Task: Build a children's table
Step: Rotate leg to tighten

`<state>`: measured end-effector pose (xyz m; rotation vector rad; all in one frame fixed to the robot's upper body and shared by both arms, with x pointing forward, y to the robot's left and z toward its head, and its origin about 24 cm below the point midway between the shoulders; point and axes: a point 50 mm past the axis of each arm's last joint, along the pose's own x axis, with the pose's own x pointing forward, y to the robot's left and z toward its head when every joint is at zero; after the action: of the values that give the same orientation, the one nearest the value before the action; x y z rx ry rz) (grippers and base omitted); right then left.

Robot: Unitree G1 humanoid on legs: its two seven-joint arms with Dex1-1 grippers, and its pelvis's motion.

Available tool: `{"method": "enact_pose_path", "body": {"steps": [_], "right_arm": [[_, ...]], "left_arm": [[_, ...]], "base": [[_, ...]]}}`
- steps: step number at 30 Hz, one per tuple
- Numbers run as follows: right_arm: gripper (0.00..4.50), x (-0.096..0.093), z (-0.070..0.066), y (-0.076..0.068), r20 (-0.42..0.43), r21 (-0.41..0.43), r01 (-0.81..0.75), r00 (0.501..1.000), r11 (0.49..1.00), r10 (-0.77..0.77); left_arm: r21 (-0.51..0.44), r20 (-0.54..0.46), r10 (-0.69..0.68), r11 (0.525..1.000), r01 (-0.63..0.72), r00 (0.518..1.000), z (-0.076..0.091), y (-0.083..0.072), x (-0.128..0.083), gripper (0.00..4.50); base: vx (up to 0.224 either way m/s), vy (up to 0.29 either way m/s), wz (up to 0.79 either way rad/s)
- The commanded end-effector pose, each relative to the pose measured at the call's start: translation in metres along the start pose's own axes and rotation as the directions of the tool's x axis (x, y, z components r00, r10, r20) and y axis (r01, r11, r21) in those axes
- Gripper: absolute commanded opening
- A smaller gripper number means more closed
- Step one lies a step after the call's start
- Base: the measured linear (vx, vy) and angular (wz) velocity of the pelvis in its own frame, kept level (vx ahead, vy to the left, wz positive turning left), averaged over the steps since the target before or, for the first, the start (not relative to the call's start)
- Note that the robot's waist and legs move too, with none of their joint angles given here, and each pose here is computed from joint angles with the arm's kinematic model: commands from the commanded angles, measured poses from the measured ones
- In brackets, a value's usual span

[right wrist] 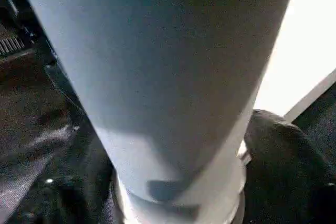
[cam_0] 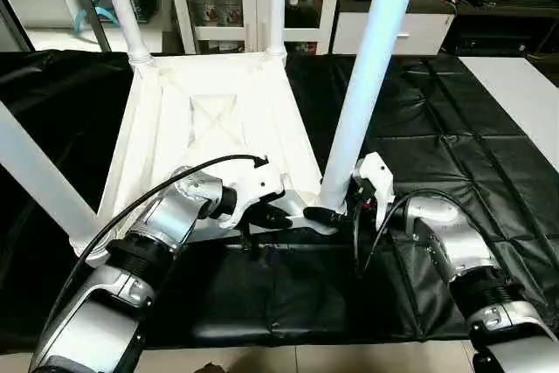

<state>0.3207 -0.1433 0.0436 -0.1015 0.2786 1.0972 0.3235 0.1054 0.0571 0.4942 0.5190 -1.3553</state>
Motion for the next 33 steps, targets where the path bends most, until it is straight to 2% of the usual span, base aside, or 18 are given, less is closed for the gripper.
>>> {"method": "enact_pose_path", "body": {"steps": [1,10,20,21,23,25,28,30,33], "right_arm": [[3.39,-0.002,0.004,-0.003,-0.001,-0.01,0.002,1.0,1.0,-0.002],[2.74,-0.005,0.0,-0.001,-0.03,-0.012,-0.049,0.998,0.999,0.049],[2.69,-0.005,-0.002,-0.001,-0.018,0.004,-0.037,0.999,0.999,0.037],[2.69,-0.004,-0.002,-0.001,-0.008,0.013,-0.022,1.0,1.0,0.022],[2.69,0.003,-0.001,-0.009,0.039,0.064,0.158,0.986,0.985,-0.16],[2.68,0.005,-0.002,-0.011,0.05,0.081,0.215,0.974,0.973,-0.22],[2.67,0.017,0.0,-0.015,0.08,0.168,0.409,0.901,0.897,-0.425],[2.67,0.03,0.003,-0.02,0.047,0.266,0.577,0.792,0.772,-0.609],[2.67,0.037,0.005,-0.021,0.026,0.286,0.645,0.735,0.709,-0.678]], "left_arm": [[-0.041,-0.087,-0.089,0.995,0.086,0.992,-0.018,-0.015,0.014,0.0],[-0.052,-0.088,-0.079,0.996,0.075,0.993,-0.018,-0.016,0.015,0.0],[-0.067,-0.08,-0.071,0.996,0.066,0.994,-0.021,-0.019,0.016,0.0],[-0.071,-0.071,-0.052,0.996,0.047,0.996,-0.019,-0.017,0.017,0.0],[-0.092,-0.039,0.068,0.993,-0.071,0.997,-0.014,-0.007,0.021,0.0],[-0.099,-0.03,0.105,0.989,-0.107,0.994,-0.012,-0.004,0.022,0.0],[-0.149,-0.01,0.244,0.959,-0.242,0.97,-0.003,0.008,0.027,0.0],[-0.174,-0.025,0.359,0.917,-0.358,0.933,0.005,0.018,0.032,0.0],[-0.188,-0.03,0.417,0.89,-0.415,0.908,0.008,0.022,0.033,0.0]], "base": [[0.0,0.0,0.0],[0.0,0.0,0.0],[0.0,0.0,0.0],[0.0,0.0,0.0],[0.0,0.0,0.0],[0.0,0.0,0.0],[0.0,0.0,0.0],[0.0,0.0,0.0],[0.0,0.0,0.0]]}}
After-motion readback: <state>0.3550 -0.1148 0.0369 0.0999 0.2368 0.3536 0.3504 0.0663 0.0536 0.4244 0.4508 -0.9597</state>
